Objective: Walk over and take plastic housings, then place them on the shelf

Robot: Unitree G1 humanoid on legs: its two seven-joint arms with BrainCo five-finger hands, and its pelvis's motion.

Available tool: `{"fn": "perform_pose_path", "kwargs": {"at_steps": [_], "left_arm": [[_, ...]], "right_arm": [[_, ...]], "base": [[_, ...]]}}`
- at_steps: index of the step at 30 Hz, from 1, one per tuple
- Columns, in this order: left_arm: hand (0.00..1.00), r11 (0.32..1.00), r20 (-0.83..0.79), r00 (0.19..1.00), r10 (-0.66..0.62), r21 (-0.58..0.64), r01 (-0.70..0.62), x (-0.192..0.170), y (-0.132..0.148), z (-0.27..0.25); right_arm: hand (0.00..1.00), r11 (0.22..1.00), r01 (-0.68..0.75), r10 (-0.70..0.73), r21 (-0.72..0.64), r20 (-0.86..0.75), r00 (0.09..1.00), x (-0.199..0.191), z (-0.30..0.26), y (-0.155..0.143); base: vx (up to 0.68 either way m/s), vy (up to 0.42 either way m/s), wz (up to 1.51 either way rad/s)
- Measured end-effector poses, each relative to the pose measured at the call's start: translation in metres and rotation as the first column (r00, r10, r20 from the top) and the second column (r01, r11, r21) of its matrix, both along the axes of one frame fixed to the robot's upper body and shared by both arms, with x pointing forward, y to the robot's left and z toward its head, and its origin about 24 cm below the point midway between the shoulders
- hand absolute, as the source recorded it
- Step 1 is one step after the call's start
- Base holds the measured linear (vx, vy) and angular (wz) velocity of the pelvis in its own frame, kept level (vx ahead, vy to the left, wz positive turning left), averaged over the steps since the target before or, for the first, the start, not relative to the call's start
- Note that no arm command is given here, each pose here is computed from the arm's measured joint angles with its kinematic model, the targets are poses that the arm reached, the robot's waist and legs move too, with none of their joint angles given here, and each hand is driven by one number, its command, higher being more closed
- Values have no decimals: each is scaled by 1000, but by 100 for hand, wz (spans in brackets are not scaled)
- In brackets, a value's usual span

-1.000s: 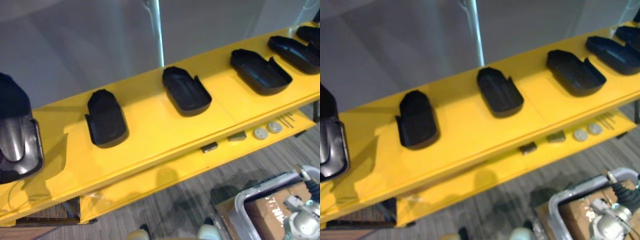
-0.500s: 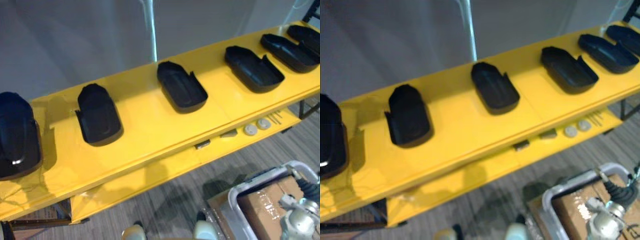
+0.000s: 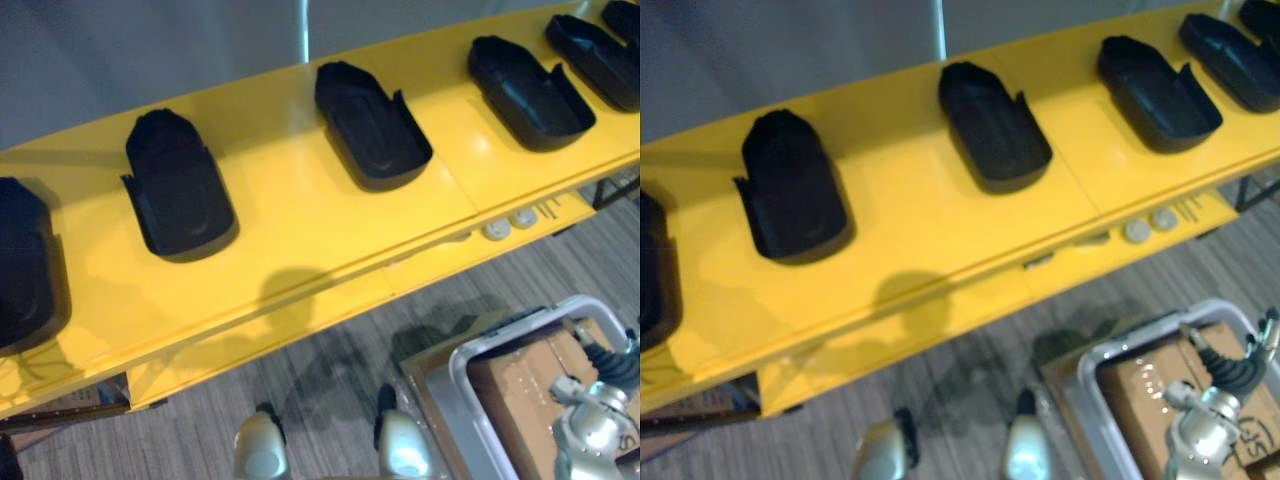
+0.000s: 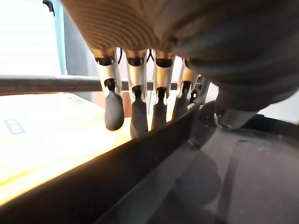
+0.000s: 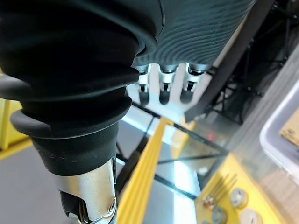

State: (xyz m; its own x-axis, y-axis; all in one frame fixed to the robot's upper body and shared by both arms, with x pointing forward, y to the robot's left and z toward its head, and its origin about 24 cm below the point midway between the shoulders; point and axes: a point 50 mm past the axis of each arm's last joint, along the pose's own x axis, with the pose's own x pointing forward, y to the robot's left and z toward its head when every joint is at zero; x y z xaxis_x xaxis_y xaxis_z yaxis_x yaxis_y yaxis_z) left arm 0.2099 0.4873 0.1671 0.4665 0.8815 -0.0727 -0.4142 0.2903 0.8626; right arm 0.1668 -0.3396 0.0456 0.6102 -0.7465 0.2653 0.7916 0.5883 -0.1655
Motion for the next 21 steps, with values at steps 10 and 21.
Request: {"fn": "perform_pose_path", "kwargs": {"at_steps": [10, 21], "left_arm": [[0, 972, 239, 957, 164, 126, -198, 5, -5, 22], [0, 774, 756, 647, -101, 468, -427, 8, -50, 151]], "right_arm": [[0, 999, -42, 44, -20, 71, 997, 10, 20, -6], [0, 989, -141, 138, 45, 47, 989, 9, -5, 21]], "base": [[-8, 11, -8], [31, -19, 5]]}}
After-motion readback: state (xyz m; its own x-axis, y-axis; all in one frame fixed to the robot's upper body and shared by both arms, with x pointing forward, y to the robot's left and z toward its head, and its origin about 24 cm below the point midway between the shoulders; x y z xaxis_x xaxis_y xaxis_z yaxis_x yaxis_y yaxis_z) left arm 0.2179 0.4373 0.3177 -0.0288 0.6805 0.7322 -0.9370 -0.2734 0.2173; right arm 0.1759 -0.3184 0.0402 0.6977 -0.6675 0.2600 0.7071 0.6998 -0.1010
